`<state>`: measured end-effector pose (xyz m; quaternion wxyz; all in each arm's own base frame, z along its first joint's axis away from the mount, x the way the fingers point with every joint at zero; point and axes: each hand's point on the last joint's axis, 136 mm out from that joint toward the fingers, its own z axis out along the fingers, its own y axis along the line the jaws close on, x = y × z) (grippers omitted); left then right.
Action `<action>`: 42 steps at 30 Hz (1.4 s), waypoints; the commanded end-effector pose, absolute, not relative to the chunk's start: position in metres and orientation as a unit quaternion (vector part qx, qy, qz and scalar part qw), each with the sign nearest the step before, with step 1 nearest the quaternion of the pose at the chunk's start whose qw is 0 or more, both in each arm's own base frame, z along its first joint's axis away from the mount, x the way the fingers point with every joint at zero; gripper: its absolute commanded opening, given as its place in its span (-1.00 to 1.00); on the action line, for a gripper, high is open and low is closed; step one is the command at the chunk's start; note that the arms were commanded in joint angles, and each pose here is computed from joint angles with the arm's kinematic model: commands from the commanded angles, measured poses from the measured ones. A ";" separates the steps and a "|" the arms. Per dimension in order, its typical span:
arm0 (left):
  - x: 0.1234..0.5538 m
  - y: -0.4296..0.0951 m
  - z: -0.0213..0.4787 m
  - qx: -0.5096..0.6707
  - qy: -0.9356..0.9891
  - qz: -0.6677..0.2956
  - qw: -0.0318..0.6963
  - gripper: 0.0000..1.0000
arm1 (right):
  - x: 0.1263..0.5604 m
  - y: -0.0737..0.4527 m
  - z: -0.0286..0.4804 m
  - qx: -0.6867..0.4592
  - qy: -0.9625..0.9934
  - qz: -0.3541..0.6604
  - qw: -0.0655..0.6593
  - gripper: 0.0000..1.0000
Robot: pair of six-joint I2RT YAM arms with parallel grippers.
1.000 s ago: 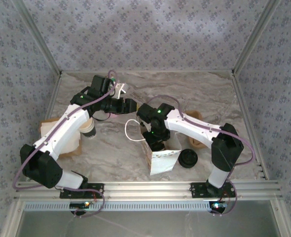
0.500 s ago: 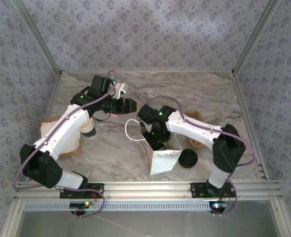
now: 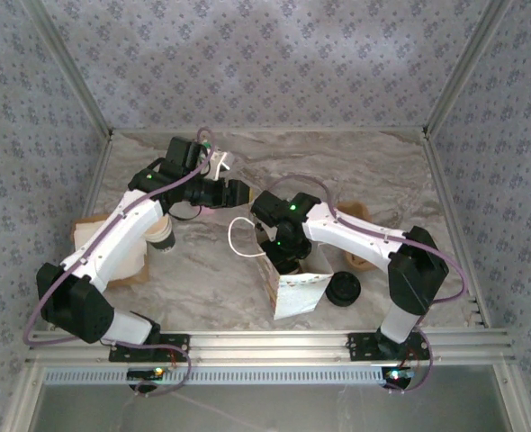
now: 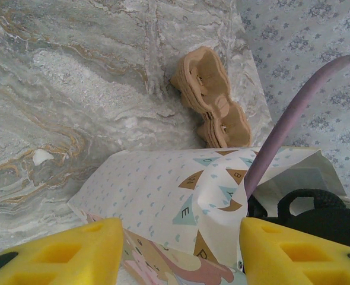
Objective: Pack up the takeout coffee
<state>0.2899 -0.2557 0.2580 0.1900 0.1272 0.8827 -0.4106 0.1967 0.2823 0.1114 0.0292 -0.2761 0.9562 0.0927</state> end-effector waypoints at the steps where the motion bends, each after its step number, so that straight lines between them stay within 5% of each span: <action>1: 0.294 -0.254 0.260 0.135 0.882 -0.405 0.199 0.08 | 0.180 0.267 0.099 -0.279 0.958 0.063 -0.007 0.41; 42: 0.295 -0.253 0.260 0.135 0.883 -0.404 0.198 0.08 | 0.178 0.270 0.084 -0.280 0.958 0.063 -0.006 0.41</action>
